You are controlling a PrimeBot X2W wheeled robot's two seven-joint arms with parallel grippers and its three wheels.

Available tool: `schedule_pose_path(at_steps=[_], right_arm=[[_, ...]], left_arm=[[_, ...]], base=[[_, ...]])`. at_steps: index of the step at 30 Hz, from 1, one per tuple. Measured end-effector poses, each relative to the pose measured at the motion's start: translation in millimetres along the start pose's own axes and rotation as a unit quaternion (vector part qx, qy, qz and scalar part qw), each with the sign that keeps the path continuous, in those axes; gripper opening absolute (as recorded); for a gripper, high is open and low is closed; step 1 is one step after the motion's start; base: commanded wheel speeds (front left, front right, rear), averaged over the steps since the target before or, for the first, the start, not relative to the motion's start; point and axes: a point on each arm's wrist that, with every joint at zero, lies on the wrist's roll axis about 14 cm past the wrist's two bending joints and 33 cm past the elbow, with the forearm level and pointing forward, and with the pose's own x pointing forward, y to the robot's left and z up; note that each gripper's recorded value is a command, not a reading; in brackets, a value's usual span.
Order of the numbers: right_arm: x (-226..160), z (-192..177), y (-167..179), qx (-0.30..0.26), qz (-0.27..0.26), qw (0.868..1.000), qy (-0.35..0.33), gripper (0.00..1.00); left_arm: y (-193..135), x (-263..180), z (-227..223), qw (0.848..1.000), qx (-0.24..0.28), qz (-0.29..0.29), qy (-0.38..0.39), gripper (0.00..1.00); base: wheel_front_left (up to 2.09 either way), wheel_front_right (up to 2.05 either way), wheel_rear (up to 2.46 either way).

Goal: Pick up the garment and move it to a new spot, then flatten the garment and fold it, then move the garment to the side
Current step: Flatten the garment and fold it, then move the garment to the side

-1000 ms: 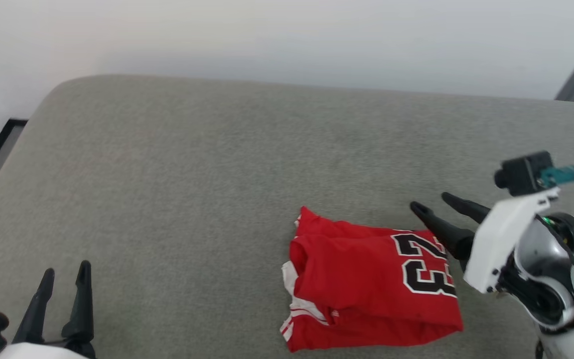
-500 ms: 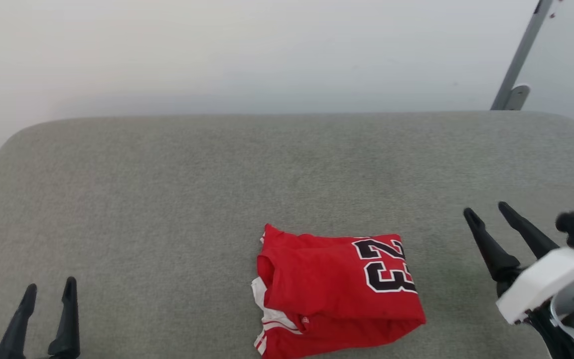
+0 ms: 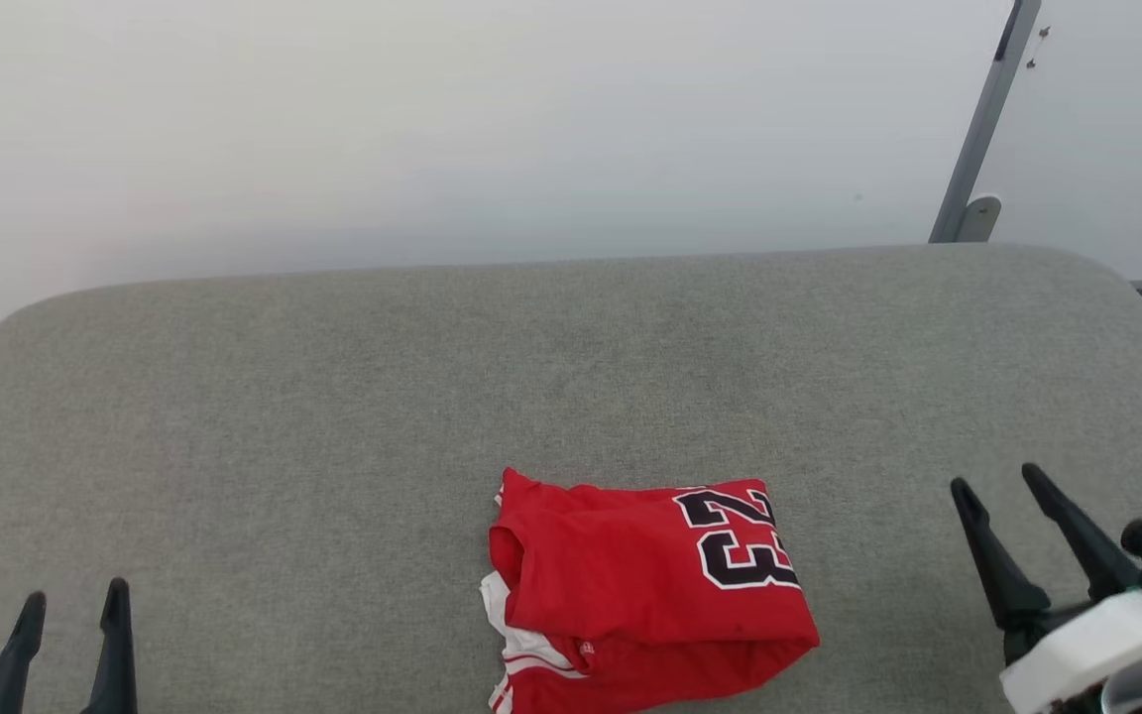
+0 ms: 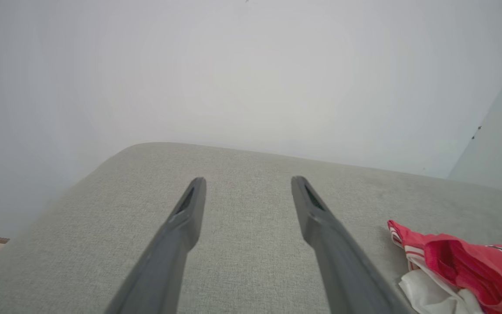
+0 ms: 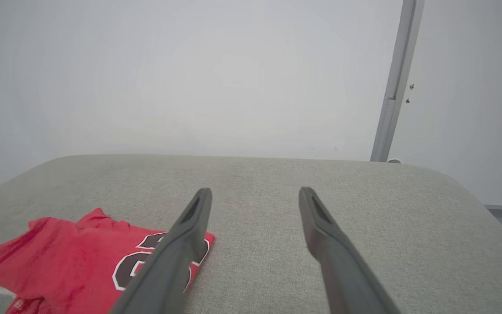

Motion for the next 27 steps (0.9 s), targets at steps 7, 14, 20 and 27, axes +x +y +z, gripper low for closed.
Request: schedule_pose_path(at_steps=[7, 14, 20, 27], right_arm=[[-9.4, -9.7, -1.7, 0.0, -0.004, 1.0, -0.006, 1.0], [-10.2, -13.6, -3.9, 0.002, -0.009, 1.0, -0.007, 1.0], [-10.3, -14.9, -3.4, 0.004, -0.009, 1.0, -0.007, 1.0], [-6.5, -23.0, 9.3, 0.013, 0.011, 1.0, 0.013, 1.0]], left_arm=[[2.2, -5.5, -3.7, 1.0, -0.002, 0.002, 0.002, 1.0], [3.2, -7.5, -8.3, 1.0, 0.0, 0.001, 0.008, 1.0], [3.8, -8.2, -9.6, 1.0, -0.001, 0.002, 0.008, 1.0], [3.7, -8.3, -10.3, 1.0, 0.001, 0.002, 0.008, 1.0]], base=[[0.0, 0.0, 0.0], [0.0, 0.0, 0.0], [0.0, 0.0, 0.0], [0.0, 0.0, 0.0]])
